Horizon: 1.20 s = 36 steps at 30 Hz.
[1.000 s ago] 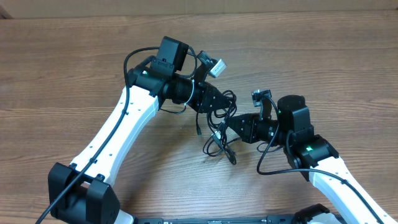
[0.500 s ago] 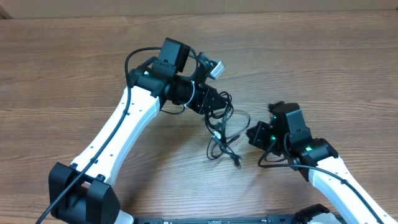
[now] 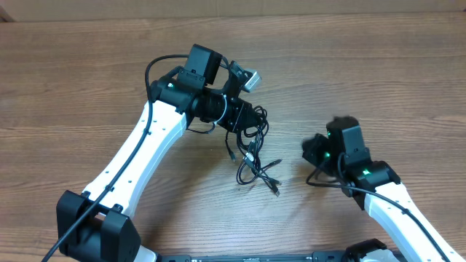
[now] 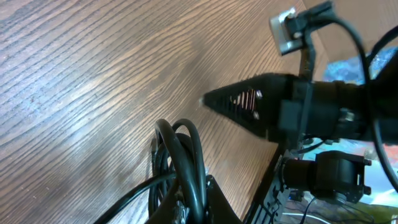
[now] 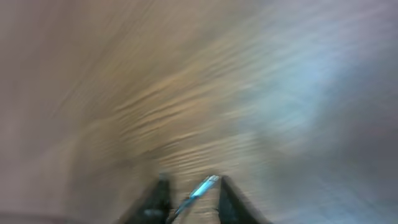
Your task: Untangle cables
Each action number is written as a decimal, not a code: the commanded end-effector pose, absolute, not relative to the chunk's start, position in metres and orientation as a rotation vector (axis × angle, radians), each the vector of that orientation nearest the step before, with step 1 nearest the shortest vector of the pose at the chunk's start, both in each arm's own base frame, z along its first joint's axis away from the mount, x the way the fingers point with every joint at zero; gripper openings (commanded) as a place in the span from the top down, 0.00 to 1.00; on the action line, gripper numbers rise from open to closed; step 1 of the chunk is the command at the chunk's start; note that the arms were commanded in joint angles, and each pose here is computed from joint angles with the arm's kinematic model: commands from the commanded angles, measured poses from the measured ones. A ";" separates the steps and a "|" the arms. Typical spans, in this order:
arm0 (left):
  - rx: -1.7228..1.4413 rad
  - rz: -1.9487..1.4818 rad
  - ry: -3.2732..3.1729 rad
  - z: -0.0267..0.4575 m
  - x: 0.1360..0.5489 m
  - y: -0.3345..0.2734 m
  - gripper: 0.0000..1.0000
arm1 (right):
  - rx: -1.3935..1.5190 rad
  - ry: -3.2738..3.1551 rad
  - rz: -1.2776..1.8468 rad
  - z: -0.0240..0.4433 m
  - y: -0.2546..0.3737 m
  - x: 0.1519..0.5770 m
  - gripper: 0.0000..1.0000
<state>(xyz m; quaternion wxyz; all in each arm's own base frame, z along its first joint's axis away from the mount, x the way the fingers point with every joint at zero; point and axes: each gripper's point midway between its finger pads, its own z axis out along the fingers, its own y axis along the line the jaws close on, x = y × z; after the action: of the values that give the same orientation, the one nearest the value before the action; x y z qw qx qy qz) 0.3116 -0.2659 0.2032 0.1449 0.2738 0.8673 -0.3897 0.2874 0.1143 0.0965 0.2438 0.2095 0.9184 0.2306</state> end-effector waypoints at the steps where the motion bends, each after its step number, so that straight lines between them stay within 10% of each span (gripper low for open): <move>1: 0.792 -1.121 2.467 0.215 0.313 -0.267 0.96 | -0.027 2.478 0.949 0.124 0.171 0.272 0.67; 31: 0.854 -1.412 2.370 0.240 0.289 -0.284 0.96 | -0.327 2.328 1.092 0.142 0.212 0.272 0.81; 36: 0.854 -1.411 2.370 0.240 0.289 -0.284 0.96 | -0.322 2.344 1.092 0.137 0.212 0.273 0.96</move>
<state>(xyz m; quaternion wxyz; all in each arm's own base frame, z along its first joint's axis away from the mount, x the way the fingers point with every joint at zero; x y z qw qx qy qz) 0.2965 -0.2785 0.2199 0.1233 0.2826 0.8359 -0.4542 0.2706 0.2120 0.1416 0.2638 -0.1171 0.8640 0.4126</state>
